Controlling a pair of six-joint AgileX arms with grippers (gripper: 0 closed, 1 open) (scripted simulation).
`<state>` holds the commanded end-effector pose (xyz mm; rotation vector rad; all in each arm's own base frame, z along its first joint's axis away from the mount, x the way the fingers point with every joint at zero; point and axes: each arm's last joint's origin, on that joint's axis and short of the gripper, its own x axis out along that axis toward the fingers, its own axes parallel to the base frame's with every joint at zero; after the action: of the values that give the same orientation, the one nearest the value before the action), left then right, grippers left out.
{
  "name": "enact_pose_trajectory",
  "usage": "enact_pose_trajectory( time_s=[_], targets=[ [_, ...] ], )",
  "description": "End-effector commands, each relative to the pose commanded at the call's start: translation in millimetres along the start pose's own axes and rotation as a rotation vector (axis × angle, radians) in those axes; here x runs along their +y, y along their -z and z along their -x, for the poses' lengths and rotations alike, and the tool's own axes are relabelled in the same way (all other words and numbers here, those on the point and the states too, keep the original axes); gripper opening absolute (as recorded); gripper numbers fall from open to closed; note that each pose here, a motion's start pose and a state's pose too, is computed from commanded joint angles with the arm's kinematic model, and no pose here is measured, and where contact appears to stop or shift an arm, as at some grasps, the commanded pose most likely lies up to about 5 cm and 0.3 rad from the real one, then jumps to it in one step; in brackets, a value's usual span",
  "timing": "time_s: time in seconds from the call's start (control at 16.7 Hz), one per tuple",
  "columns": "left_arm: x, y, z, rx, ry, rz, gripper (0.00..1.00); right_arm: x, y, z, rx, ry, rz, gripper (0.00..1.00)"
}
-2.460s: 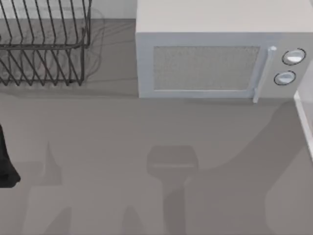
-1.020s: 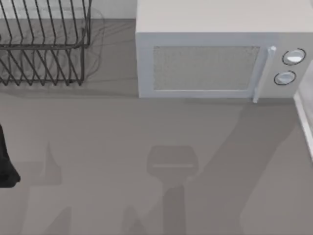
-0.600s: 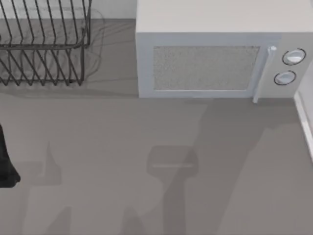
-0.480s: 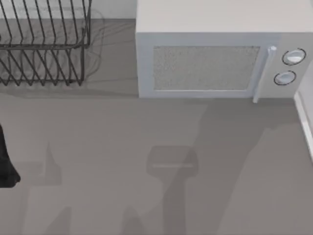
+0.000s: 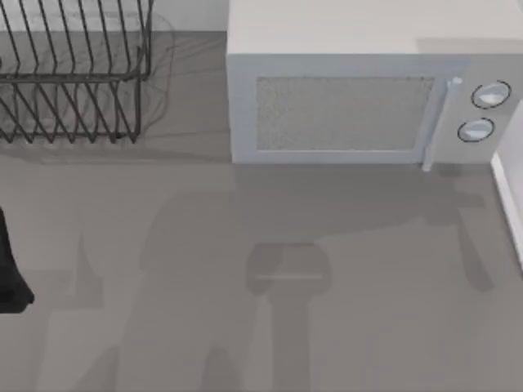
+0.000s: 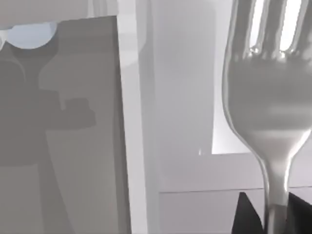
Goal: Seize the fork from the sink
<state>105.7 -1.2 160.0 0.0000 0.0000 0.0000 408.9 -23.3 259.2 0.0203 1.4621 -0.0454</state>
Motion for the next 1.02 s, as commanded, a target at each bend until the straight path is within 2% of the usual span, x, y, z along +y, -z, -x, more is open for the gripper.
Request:
enact_pose_trajectory(
  time_s=[0.18,0.36,0.54,0.72,1.02],
  targets=[
    [0,0,0,0.000,0.000,0.000,1.00,59,42,52,-0.052,-0.011,-0.023,0.00],
    [0,0,0,0.000,0.000,0.000,1.00,112,92,75,-0.054,-0.040,-0.024,0.00],
    [0,0,0,0.000,0.000,0.000,1.00,159,137,65,0.007,-0.053,0.005,0.00],
    [0,0,0,0.000,0.000,0.000,1.00,191,172,45,0.076,-0.035,0.029,0.00],
    [0,0,0,0.000,0.000,0.000,1.00,201,185,34,0.108,-0.016,0.032,0.00]
  ],
)
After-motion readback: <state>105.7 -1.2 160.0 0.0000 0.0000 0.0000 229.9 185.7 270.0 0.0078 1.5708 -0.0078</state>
